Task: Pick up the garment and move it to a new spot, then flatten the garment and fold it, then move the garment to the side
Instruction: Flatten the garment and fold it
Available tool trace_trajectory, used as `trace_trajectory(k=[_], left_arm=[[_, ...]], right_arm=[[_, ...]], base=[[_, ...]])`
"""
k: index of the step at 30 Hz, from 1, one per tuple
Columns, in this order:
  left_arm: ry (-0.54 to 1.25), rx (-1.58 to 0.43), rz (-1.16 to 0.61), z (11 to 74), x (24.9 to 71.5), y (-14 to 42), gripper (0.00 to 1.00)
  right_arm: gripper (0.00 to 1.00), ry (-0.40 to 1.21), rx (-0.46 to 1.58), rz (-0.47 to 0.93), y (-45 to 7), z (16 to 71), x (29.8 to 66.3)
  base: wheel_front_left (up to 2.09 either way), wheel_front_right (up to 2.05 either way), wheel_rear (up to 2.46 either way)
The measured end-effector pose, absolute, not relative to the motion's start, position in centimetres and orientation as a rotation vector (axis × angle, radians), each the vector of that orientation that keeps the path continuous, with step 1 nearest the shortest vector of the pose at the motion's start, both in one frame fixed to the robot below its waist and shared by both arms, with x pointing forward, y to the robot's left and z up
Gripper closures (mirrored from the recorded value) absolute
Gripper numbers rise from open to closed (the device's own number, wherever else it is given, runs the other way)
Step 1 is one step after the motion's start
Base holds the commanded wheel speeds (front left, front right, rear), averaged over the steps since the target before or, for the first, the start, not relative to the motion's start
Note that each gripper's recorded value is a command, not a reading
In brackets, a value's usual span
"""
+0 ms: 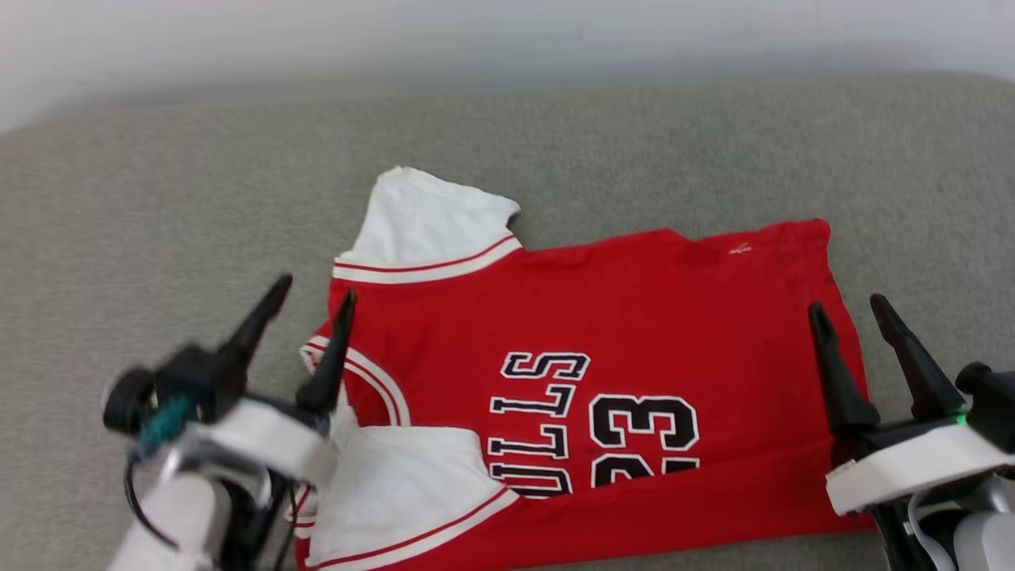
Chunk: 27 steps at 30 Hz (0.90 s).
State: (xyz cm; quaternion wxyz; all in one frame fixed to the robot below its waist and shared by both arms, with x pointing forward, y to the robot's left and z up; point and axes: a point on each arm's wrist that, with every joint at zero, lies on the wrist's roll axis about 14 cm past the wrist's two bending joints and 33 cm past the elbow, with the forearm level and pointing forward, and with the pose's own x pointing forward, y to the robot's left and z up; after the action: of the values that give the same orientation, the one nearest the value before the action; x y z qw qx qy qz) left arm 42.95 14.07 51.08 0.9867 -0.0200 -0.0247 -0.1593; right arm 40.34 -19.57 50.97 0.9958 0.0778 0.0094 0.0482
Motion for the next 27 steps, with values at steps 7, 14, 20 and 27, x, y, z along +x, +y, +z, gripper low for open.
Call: trace_trajectory(k=[7, 14, 20, 27], left_arm=[[0.124, -0.001, -0.438, 50.2, 50.8, 12.3, 0.0], [0.384, 0.102, -0.561, 46.9, 56.4, 10.3, 0.0], [0.639, 0.177, -0.568, 42.9, 59.5, 11.1, 0.0], [0.818, 0.241, -0.522, 39.1, 61.6, 12.8, 0.0]], right_arm=[[0.0, 0.037, 0.168, 0.084, -19.5, 49.7, 41.8], [0.0, 0.065, 0.185, 0.062, -19.5, 47.8, 42.8], [0.0, 0.111, 0.183, 0.016, -20.5, 45.6, 42.7], [0.0, 0.142, 0.184, -0.019, -21.2, 44.1, 42.5]], base=[[0.0, 0.0, 0.0], [0.0, 0.0, 0.0], [0.0, 0.0, 0.0], [0.0, 0.0, 0.0]])
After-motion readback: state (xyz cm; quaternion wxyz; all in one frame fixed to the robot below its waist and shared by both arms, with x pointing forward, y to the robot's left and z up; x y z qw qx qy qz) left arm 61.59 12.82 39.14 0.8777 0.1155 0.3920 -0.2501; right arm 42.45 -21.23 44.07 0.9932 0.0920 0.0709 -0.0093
